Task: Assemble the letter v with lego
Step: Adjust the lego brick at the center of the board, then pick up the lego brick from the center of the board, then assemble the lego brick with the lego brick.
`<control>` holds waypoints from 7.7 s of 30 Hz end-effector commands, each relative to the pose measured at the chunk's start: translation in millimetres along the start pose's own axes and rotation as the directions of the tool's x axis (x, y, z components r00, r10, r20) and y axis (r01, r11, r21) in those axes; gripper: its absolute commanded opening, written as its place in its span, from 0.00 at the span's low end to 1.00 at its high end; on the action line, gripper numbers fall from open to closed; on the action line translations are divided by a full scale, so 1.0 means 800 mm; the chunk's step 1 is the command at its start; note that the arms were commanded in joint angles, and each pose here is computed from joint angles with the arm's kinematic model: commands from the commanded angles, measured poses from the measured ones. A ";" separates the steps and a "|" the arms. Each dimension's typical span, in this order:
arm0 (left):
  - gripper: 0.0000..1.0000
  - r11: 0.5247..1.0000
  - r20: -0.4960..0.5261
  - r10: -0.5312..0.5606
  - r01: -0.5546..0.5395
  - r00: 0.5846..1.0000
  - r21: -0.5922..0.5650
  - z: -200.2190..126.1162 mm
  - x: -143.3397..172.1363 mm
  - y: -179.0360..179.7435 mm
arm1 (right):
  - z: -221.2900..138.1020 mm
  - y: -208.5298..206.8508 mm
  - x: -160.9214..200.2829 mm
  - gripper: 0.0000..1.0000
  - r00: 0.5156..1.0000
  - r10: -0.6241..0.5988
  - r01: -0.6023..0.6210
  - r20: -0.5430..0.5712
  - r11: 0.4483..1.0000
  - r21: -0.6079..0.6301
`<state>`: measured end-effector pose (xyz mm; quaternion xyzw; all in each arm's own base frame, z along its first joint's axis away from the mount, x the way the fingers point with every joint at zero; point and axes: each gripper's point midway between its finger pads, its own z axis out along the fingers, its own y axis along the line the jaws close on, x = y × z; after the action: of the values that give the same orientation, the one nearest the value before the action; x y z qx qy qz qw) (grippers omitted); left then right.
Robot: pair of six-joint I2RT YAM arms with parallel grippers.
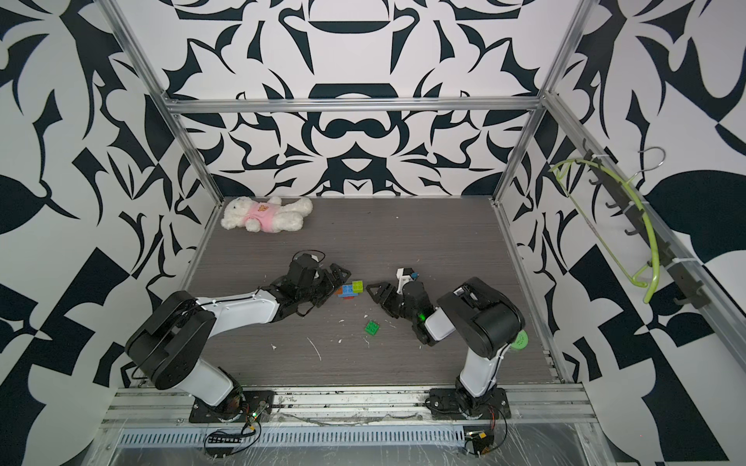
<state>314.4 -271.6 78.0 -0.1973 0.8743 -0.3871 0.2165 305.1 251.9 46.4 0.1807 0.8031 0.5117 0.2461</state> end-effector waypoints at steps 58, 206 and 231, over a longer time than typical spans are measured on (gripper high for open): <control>0.94 0.931 0.003 0.153 -0.143 0.988 -0.336 -0.115 -0.093 0.077 | 0.045 0.031 0.030 0.43 0.999 -0.027 0.028 0.020 0.998 -0.061; 0.08 0.735 -0.343 0.331 -0.468 0.879 -0.490 -0.019 0.023 0.002 | 0.039 0.020 0.031 0.30 0.977 -0.210 0.203 0.028 0.964 0.171; 0.12 0.706 -0.381 0.333 -0.496 0.863 -0.506 -0.009 0.032 0.006 | 0.042 0.016 0.034 0.29 0.980 -0.200 0.194 0.021 0.967 0.165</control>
<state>295.2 -277.5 86.1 -0.0053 0.9884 -0.0769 0.1310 303.5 291.1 44.4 0.1309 0.8489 0.4123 0.3038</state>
